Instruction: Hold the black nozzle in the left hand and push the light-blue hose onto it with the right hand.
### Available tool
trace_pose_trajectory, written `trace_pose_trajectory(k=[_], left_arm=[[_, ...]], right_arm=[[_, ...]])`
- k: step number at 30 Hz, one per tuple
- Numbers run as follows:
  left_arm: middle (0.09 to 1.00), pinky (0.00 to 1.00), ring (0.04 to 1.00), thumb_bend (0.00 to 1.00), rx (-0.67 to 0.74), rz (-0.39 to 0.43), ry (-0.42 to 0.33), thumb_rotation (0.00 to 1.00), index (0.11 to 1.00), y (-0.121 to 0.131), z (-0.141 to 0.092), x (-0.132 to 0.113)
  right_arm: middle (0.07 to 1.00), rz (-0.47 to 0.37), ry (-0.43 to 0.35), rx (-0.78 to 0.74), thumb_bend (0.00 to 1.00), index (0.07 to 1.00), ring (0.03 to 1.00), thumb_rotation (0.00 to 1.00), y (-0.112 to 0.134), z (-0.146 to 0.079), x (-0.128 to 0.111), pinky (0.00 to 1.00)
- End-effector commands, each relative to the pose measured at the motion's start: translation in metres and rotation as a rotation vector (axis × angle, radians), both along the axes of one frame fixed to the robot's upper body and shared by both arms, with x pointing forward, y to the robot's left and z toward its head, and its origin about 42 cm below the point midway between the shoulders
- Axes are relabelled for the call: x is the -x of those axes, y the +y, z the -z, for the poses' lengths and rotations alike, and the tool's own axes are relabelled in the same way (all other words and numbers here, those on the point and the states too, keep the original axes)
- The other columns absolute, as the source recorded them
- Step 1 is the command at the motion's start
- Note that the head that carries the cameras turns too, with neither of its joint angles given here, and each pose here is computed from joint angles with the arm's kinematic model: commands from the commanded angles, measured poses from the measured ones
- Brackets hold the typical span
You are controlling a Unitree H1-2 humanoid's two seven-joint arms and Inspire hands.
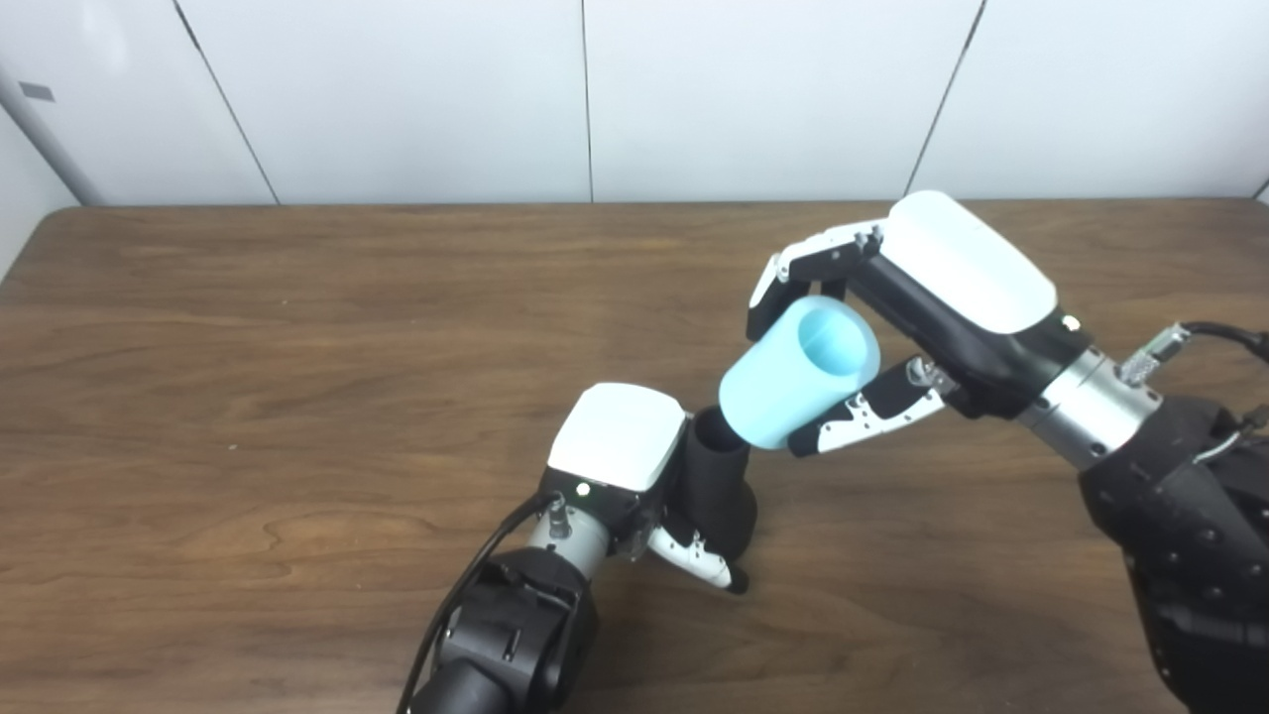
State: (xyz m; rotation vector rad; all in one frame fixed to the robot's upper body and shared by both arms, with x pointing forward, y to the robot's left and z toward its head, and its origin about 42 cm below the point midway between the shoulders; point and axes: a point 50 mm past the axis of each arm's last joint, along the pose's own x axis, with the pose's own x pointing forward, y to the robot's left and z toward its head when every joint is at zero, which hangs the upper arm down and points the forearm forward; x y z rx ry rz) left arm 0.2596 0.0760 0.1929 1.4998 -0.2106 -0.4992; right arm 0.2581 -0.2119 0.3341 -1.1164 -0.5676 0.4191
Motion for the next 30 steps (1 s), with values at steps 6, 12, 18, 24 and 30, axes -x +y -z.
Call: trace_pose_trajectory(k=[6,12,18,24,30], left_arm=[[0.546,0.75,0.652,0.52,-0.012,0.043,0.074,0.0,0.457,-0.007,0.008,0.01],[0.548,0.76,0.662,0.52,-0.003,0.042,0.077,0.0,0.454,-0.008,0.008,0.01],[0.551,0.75,0.668,0.52,-0.01,0.044,0.074,0.0,0.452,-0.008,0.008,0.01],[0.554,0.77,0.679,0.51,-0.008,0.046,0.071,0.0,0.448,-0.008,0.007,0.01],[0.553,0.77,0.678,0.51,-0.007,0.045,0.074,0.0,0.449,-0.01,0.008,0.009]], right_arm=[[0.498,-0.001,-0.015,-0.015,0.53,0.476,0.543,0.0,0.005,0.004,-0.001,0.42],[0.502,0.005,0.023,-0.026,0.53,0.476,0.551,0.0,0.006,0.011,0.001,0.43],[0.507,0.001,0.053,-0.031,0.53,0.475,0.562,0.0,0.007,0.017,0.004,0.43],[0.507,0.004,0.058,-0.021,0.53,0.474,0.554,0.0,0.007,0.02,0.005,0.43],[0.504,-0.004,0.061,-0.045,0.53,0.475,0.559,0.0,0.01,0.022,0.005,0.44]])
